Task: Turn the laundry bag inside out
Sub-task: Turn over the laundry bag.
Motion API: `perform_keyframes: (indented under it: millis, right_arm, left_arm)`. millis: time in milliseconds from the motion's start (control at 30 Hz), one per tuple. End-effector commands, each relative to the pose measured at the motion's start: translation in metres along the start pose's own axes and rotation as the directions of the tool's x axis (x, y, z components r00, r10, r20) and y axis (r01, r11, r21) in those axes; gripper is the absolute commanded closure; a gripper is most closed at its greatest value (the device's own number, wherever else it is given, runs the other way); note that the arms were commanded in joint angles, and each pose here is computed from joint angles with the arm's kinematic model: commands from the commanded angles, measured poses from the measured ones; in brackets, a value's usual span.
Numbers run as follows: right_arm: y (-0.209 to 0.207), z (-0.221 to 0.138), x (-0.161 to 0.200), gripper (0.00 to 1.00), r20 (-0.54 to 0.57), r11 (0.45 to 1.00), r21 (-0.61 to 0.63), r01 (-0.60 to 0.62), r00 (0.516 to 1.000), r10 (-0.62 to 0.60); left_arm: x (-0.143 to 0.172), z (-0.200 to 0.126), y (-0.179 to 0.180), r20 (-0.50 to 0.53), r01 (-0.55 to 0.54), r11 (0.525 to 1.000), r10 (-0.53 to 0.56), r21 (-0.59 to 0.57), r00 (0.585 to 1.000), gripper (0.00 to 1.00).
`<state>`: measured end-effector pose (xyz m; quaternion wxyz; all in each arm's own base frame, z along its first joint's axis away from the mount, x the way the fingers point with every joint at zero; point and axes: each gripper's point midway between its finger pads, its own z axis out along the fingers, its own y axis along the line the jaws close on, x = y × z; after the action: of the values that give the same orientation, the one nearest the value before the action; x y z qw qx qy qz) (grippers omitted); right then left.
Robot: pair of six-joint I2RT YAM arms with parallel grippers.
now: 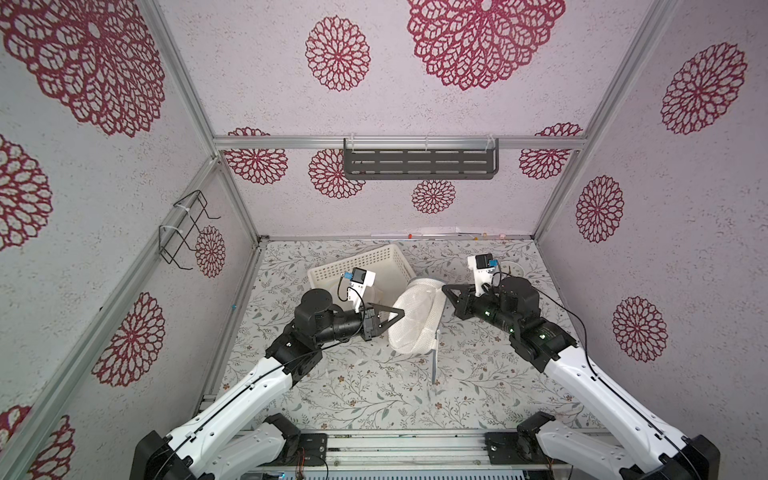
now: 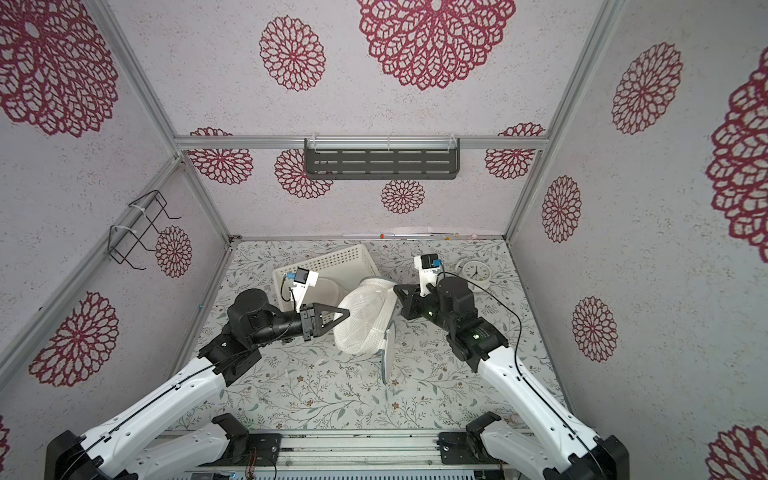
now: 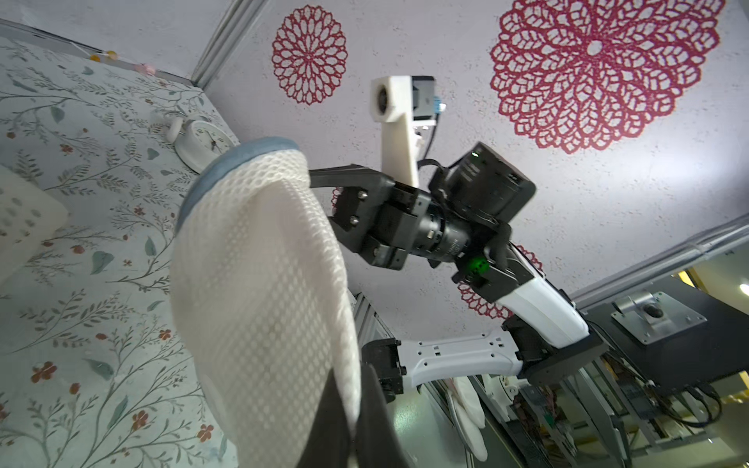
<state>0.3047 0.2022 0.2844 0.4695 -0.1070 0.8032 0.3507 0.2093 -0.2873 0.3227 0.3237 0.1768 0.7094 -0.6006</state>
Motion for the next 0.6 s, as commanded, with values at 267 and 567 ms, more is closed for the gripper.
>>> perform_keyframes:
  millis: [267,567]
  right_arm:
    - [-0.013,0.001,0.077,0.83,-0.177,0.986,-0.132,-0.106,0.981,0.081]
    - [0.001,-0.061,-0.014,0.24,0.152,0.999,-0.005,-0.038,0.988,0.038]
  left_arm:
    - [-0.033,-0.027,-0.106,0.184,-0.334,0.900,0.292,0.279,0.939,1.00]
    - [-0.057,-0.007,-0.011,0.273,-0.053,0.997,0.067,-0.055,0.960,1.00]
